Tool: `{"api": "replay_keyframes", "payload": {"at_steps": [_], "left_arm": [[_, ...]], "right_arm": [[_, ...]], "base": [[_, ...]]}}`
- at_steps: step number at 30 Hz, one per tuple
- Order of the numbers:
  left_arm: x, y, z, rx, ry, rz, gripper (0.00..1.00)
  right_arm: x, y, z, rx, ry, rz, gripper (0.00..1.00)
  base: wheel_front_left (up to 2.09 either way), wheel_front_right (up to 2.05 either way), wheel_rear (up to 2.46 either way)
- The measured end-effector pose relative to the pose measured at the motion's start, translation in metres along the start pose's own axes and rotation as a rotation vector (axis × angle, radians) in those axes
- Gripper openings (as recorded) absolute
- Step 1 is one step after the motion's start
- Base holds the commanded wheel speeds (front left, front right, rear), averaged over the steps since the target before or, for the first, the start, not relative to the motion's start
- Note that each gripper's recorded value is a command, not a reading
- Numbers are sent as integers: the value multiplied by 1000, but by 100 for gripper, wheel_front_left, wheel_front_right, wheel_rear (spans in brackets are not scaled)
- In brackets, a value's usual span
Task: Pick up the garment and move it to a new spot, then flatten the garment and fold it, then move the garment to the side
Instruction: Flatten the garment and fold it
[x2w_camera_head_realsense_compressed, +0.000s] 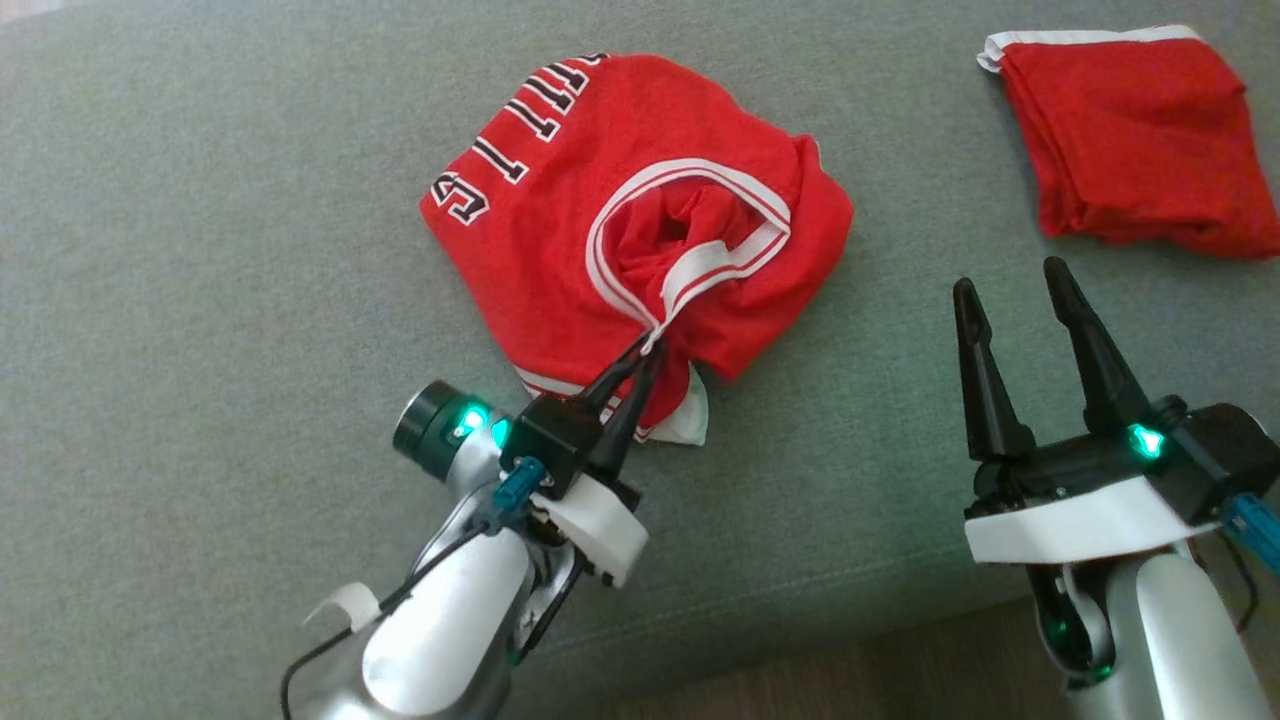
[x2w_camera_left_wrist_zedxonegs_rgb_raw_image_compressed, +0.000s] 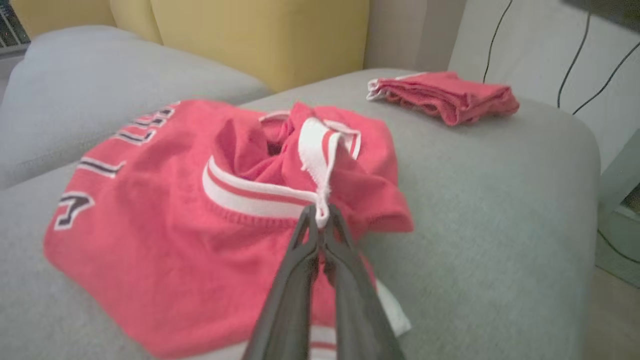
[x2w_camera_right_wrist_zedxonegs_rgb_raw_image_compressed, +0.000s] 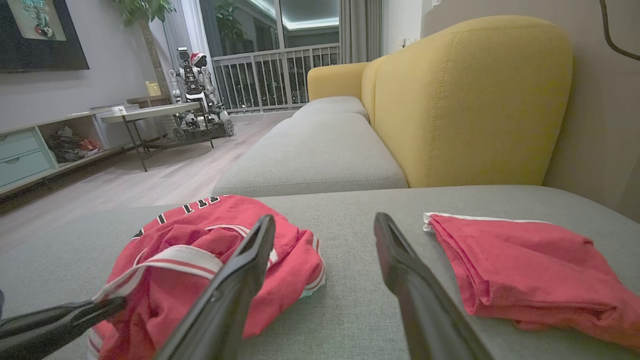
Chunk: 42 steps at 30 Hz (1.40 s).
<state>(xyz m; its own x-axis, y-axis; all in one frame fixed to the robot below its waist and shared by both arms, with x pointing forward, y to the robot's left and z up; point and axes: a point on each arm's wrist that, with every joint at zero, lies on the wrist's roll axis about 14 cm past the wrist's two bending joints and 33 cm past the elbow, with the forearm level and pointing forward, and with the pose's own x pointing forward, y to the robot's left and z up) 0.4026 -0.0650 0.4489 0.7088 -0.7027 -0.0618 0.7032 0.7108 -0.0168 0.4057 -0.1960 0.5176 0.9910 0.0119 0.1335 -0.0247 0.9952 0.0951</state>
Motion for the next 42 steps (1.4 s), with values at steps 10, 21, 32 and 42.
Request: {"api": "replay_keyframes", "payload": {"at_steps": [10,21,32,42], "left_arm": [[17,-18,68,-92,-149,-141,0],[64,8,309,-345,-440,-304,0],[89,57,346,-636,-436,-79,0],[59,155,123,-728,-88,341,0]], "right_arm": [[-6,-3,16,9,-41,-10,100],[-25,-19,44,14,-105,-64,100],[-28,-30,57,10,-143,-95,100],[-22,-21,49,27,-125,-70,100]], "base": [[0,0,0],[0,0,0],[0,0,0],[0,0,0]]}}
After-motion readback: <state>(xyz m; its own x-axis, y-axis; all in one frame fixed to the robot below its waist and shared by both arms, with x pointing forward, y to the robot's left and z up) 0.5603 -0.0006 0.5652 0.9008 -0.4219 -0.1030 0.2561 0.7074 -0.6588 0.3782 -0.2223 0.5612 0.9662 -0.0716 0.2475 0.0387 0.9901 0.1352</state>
